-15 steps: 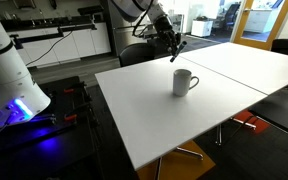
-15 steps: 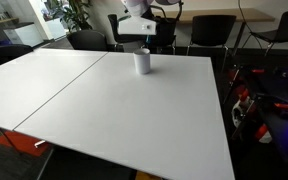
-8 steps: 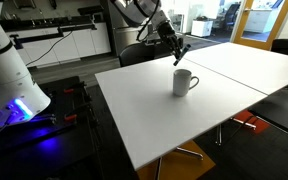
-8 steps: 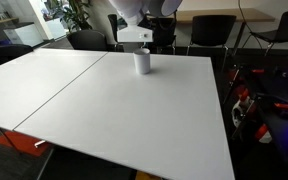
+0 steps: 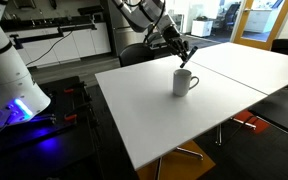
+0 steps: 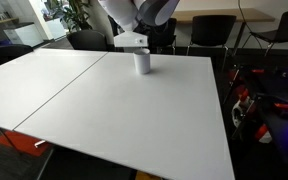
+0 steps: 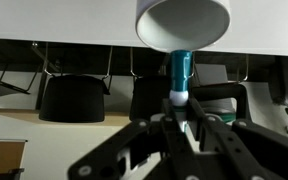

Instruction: Put the marker in the cup

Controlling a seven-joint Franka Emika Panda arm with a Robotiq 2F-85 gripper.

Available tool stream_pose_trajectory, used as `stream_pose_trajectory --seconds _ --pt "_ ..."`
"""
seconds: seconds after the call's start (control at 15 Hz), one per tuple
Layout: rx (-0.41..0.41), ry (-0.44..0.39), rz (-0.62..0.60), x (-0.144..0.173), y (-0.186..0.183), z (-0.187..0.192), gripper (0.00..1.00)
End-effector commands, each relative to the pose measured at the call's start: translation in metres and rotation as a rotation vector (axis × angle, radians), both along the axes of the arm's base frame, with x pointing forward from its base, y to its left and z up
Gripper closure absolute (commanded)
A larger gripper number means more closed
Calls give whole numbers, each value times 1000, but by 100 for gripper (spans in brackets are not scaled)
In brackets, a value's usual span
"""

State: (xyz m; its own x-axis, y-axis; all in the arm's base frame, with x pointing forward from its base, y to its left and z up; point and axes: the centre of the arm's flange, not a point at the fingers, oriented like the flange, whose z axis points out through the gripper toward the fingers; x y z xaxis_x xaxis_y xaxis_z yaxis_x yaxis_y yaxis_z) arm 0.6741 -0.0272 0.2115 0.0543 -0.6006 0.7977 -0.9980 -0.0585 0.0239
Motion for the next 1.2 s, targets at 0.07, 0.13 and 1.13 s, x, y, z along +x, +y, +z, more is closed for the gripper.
stream_pose_trajectory --seconds 0.07,0.13,1.13 --pt "-10 19 -2 26 -7 -14 95" --pt "-9 24 -2 29 -7 -19 95" --pt "35 54 -44 -1 14 -51 55"
